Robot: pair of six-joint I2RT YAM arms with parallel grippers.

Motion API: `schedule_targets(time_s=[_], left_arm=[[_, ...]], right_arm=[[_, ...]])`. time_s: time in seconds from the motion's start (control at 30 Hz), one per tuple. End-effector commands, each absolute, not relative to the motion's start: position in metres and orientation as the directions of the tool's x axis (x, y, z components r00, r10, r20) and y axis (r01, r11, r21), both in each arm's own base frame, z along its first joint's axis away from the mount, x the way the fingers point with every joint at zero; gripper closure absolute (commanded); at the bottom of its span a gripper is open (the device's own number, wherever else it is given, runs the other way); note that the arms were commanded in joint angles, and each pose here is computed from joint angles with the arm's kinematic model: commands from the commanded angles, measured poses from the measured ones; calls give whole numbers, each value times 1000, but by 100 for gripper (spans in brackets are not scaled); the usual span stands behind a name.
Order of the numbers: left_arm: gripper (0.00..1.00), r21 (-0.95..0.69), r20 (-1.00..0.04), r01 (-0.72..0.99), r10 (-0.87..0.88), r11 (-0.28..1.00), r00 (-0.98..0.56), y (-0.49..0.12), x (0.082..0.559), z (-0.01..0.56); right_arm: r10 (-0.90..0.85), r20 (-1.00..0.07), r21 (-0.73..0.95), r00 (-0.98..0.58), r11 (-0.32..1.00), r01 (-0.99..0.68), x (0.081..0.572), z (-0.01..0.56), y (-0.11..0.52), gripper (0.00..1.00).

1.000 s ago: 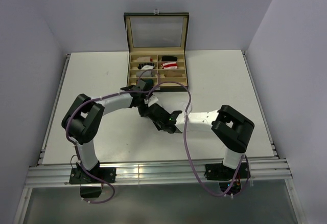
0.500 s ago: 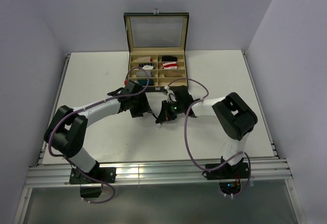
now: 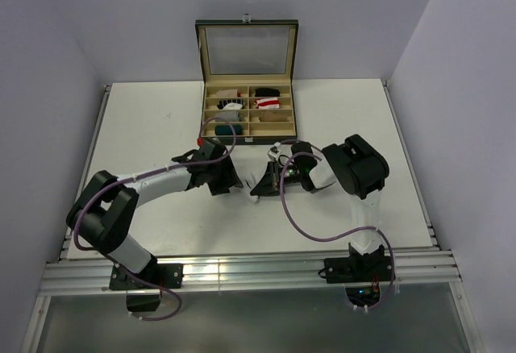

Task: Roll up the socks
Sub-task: Roll the sock at the center of the board.

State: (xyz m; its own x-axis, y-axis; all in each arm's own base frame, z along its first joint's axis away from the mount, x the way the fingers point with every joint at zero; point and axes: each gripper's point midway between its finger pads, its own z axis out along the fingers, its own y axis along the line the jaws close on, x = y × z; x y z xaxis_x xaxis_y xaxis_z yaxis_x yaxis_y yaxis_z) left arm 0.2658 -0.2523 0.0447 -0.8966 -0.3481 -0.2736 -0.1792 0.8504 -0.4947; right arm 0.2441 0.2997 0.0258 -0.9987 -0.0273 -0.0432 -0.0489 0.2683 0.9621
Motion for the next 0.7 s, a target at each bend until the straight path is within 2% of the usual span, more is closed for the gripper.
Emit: schedule_targets(time_s=[0.0,0.33,0.47,0.67], left_arm=[[44,-537,-290,-168,-368,827,-884,-268,278,54],[44,-543,-315,-138,-353,828,-881,-283,296,63],[49,-500,-282,-145,-319,854,-905,-282,292,46],[63,-391,-223,-143,-245,909,-944,-269,271,15]], right_arm=[[-18,14,915,-1000,404,6,238,-10,288,100],[-24,10,895,-1000,447,-2,241,-18,286,100],[-21,-1,890,-1000,456,-10,242,-17,285,100],[-13,-40,872,-999,487,-41,247,-14,283,100]])
